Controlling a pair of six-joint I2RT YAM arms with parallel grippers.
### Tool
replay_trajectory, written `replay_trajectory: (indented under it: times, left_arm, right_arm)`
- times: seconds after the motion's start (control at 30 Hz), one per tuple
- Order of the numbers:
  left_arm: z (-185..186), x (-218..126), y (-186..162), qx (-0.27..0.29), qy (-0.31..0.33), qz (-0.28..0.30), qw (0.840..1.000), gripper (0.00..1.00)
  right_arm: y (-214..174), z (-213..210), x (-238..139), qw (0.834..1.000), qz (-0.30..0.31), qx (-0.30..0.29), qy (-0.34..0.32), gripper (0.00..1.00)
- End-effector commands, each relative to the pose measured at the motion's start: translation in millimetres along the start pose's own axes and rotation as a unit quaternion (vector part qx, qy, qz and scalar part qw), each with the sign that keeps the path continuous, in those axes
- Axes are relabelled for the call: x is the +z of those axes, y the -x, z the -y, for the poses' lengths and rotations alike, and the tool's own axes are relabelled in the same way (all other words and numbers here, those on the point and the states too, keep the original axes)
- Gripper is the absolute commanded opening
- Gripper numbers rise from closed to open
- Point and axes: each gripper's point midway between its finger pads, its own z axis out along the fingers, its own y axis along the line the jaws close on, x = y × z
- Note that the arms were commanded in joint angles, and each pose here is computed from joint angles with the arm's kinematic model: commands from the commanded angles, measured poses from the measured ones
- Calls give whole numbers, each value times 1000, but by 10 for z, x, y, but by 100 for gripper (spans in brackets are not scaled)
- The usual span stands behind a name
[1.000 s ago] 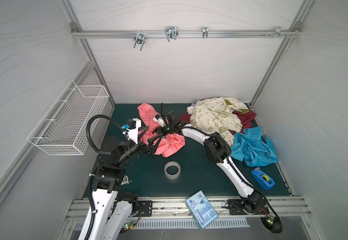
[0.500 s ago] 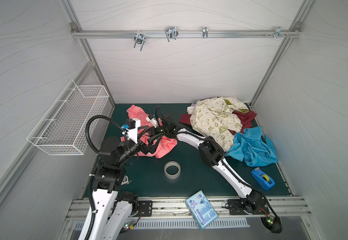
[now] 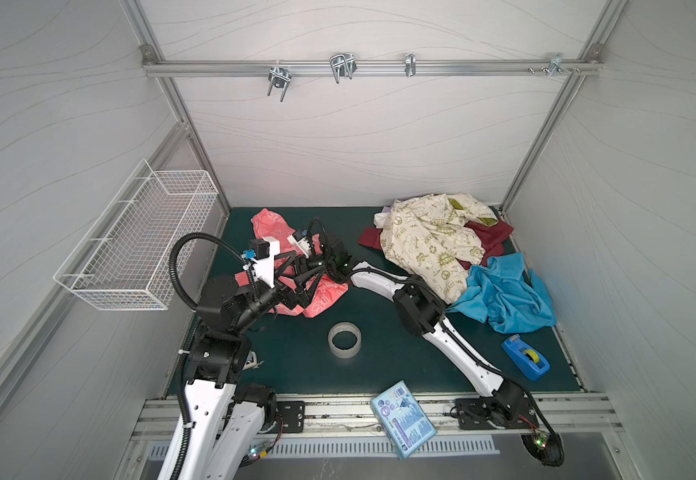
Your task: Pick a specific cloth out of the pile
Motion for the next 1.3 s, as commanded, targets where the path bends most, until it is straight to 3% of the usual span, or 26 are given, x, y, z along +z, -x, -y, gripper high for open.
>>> replay_trajectory:
  times: [0.0, 0.13, 0.27, 0.43, 0.57, 0.7, 0.9, 1.0, 1.07, 1.1, 1.17, 1.2, 1.27]
  left_arm:
    - [87, -70, 145, 24, -6, 28, 999, 99]
    - [121, -104, 175, 29, -8, 34, 999, 99]
    - [153, -132, 202, 32, -11, 37, 999, 99]
    - [181, -150, 216, 36, -13, 37, 999, 99]
    - [21, -39, 138, 26, 10, 15, 1000, 99]
    - [-472, 131, -28, -14, 110, -34, 993, 99]
    - [-1271, 157, -206, -32, 295, -77, 952, 99]
    - [-1658, 126, -334, -19, 377, -79, 922, 99]
    - [-1963, 12, -417, -13, 454, -61, 889, 99]
    - [-2146, -105, -500, -8, 506, -47, 861, 99]
    - [-2373, -220, -576, 22, 563, -18, 826, 99]
    - [-2450, -230, -691, 41, 574, -18, 818, 99]
    - [-2574, -263, -897, 59, 593, -20, 803, 99]
  right_arm:
    - [511, -636, -322, 997, 13, -52, 50, 83]
    - [600, -894, -597, 998, -13, -40, 44, 99]
    - [497, -914, -983, 999, -38, -1, -8, 99]
    - [343, -990, -1797, 991, -48, 38, -115, 99]
    - [267, -1152, -2570, 966, -53, 2, -254, 99]
    - [203, -1293, -3404, 926, -38, -31, -375, 99]
    - [41, -1300, -4701, 837, 54, -1, -545, 99]
    - [-133, -1158, -5240, 756, 85, 6, -649, 99]
    - [-275, -1028, -5470, 714, 90, 2, -695, 99]
    - [-360, -948, -5593, 691, 94, 10, -717, 99]
    - [-532, -765, -5753, 665, 110, 33, -738, 99]
    - [-607, -676, -5826, 652, 122, 41, -747, 99]
    - [-778, -487, -5869, 644, 129, 47, -753, 99]
